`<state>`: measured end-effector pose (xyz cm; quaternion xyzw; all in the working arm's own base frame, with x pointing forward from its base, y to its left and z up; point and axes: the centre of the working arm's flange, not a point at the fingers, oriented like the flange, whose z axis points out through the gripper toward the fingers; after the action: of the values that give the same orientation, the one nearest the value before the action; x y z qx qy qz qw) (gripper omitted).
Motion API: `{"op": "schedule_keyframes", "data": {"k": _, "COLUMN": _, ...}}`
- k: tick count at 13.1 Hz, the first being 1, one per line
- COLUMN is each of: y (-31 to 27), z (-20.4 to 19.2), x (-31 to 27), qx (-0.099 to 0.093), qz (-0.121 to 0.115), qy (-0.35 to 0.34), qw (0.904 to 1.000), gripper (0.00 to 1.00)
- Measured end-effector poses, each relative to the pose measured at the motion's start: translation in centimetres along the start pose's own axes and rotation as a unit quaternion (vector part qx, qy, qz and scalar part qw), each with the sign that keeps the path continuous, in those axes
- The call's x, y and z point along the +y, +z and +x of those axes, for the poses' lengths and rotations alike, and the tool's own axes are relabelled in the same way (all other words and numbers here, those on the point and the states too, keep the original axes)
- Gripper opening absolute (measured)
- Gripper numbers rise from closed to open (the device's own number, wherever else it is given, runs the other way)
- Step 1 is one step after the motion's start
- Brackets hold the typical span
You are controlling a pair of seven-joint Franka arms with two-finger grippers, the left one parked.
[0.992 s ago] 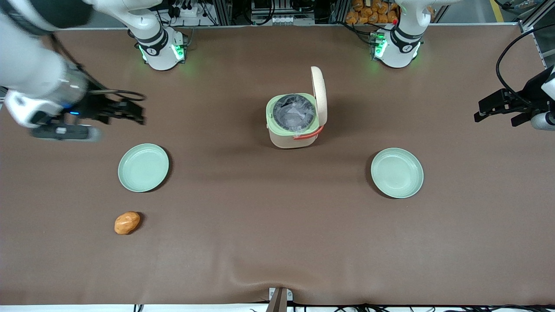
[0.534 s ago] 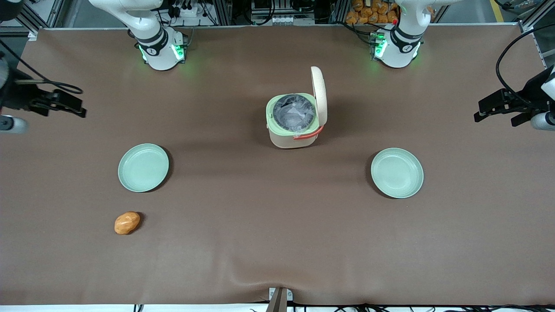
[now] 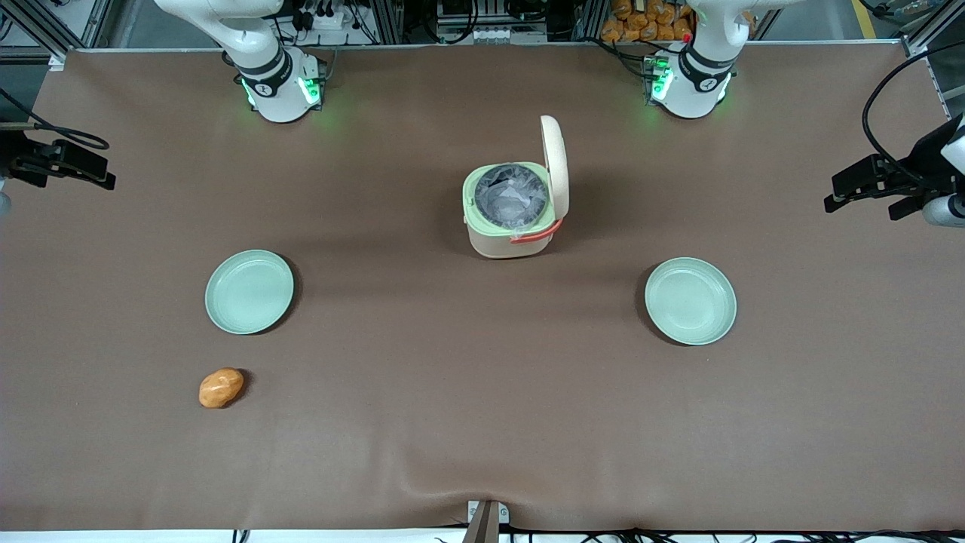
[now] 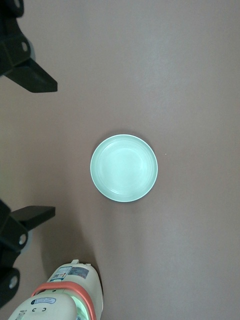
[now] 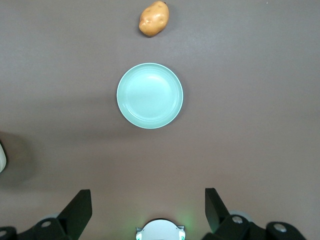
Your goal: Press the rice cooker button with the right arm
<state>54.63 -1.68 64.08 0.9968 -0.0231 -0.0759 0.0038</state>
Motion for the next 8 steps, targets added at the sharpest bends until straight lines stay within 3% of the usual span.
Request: {"op": "schedule_keyframes", "data": {"k": 8, "y": 0.0, "z": 0.0, "x": 2.0, "qx": 0.000, "qz": 0.001, "qy": 0.017, "qw": 0.9999, "gripper": 1.00}}
